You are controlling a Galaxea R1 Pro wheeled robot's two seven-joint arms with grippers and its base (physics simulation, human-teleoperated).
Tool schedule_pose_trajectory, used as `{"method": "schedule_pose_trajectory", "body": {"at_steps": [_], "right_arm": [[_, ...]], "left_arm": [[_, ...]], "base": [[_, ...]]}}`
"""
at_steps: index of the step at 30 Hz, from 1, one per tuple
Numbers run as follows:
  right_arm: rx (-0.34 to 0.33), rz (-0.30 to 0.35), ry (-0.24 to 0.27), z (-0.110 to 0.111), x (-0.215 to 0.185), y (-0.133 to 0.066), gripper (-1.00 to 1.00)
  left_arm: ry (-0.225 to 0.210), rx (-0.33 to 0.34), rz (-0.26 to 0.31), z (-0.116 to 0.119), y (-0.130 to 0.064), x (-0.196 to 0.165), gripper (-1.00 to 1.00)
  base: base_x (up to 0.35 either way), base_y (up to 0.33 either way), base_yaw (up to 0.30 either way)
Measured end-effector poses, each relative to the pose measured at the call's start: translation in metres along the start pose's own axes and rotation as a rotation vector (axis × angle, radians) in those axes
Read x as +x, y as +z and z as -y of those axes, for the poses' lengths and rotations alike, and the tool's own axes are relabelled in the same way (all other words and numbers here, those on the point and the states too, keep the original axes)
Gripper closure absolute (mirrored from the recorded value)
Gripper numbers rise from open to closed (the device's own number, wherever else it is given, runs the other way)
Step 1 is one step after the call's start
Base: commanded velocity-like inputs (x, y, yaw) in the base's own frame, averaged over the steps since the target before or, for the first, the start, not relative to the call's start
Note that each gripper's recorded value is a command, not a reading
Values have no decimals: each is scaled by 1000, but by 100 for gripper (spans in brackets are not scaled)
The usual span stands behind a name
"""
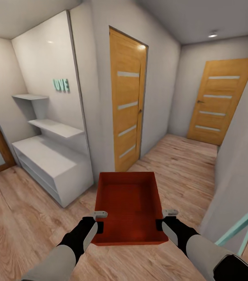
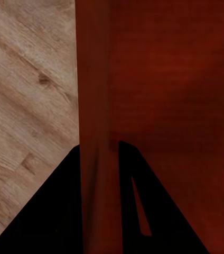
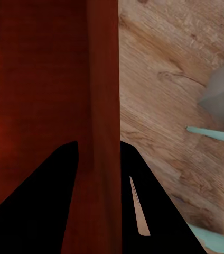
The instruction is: Move the two storage containers from the living room to the garage. In the garage, place one container on the floor and stack the other container on top of it (either order is fine).
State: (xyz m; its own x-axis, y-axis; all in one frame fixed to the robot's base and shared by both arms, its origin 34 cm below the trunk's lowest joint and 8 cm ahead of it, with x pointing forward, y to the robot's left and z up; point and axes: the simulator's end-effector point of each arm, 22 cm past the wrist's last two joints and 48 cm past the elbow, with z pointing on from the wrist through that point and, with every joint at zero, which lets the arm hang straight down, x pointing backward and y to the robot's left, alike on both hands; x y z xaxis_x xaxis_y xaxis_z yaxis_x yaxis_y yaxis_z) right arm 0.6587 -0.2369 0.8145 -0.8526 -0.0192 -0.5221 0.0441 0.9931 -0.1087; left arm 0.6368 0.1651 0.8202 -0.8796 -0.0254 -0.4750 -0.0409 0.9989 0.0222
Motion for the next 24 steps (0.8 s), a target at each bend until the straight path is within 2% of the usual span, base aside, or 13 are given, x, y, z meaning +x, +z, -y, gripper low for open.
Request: {"method": "schedule_pose_trajectory", "body": {"at_steps": [8, 24], "right_arm": [[0, -1, -1, 0, 0, 0, 100], [0, 0, 0, 0, 0, 0, 100]], "left_arm": [[0, 0, -1, 0, 0, 0, 100], [0, 0, 0, 0, 0, 0, 100]], "base": [[322, 0, -223], [322, 0, -10]]}}
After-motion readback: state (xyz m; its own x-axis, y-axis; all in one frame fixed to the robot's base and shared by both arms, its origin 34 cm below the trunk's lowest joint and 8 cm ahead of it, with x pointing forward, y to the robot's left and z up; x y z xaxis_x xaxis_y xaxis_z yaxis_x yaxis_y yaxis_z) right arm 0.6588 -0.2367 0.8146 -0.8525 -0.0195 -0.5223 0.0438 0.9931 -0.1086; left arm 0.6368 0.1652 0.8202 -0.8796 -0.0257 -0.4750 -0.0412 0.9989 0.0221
